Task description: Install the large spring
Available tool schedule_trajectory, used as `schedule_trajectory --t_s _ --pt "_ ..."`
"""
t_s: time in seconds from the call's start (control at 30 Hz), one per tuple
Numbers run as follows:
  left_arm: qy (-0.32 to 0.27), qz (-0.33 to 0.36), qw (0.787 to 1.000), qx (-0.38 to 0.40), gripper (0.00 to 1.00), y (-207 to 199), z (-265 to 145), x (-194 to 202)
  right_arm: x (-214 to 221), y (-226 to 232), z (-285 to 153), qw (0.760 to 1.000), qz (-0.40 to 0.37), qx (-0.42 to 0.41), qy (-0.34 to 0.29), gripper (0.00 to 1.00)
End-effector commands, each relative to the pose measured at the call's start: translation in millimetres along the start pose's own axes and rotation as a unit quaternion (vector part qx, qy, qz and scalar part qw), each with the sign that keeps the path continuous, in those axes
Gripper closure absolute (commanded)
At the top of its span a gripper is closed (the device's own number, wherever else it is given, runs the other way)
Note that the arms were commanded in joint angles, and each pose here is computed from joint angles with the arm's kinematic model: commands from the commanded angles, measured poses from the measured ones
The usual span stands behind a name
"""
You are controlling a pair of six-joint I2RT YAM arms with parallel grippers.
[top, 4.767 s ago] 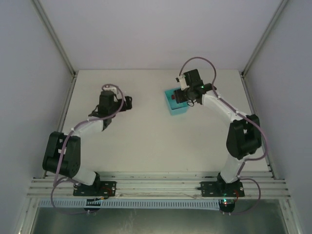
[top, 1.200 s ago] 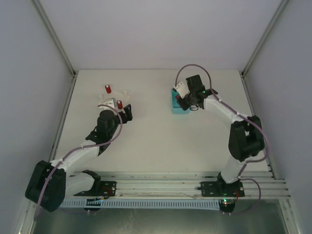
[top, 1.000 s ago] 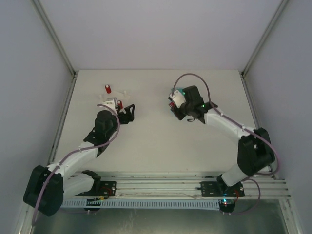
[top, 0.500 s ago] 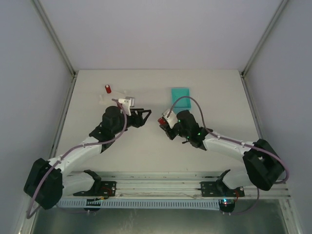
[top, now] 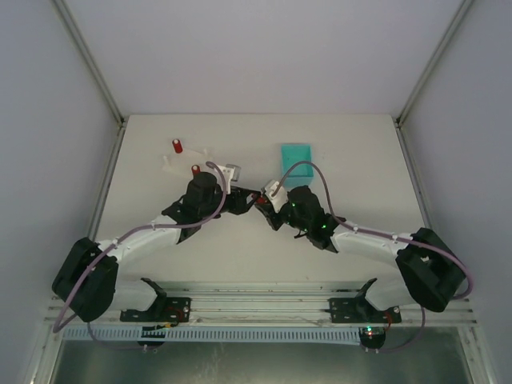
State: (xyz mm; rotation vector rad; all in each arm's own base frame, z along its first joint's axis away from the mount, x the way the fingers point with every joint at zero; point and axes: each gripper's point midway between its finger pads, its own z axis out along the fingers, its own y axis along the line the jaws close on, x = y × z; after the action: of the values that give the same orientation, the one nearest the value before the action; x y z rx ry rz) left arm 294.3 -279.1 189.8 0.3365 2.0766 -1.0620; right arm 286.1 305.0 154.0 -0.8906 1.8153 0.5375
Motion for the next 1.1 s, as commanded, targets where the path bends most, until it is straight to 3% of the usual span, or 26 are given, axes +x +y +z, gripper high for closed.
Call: schedule_trajectory --t_s 0.0,0.57,0.73,0.83,1.07 --pt "0.008 0.002 1.000 0.027 0.48 -15.8 5.3 -8.5 -29.4 5.0 -7.8 0.999 -0.016 0.000 -0.052 0.90" --pt "0.052 -0.026 0.998 0.034 0.66 -14.5 14.2 6.7 -27.8 4.3 -7.5 0.998 -0.027 0.012 -0.048 0.90" --pt "0.057 -0.026 0.997 0.038 0.87 -16.7 12.8 8.1 -26.1 3.7 -5.7 0.999 -0.028 0.014 -0.044 0.86" --pt "0.052 -0.022 0.997 0.043 1.00 -20.5 11.4 3.2 -24.2 3.7 -4.6 0.999 -0.027 0.015 -0.040 0.74" --pt "0.010 -0.013 1.000 0.000 1.00 -11.8 6.7 -27.0 -24.6 -6.5 -10.0 0.999 -0.009 0.043 -0.024 0.21"
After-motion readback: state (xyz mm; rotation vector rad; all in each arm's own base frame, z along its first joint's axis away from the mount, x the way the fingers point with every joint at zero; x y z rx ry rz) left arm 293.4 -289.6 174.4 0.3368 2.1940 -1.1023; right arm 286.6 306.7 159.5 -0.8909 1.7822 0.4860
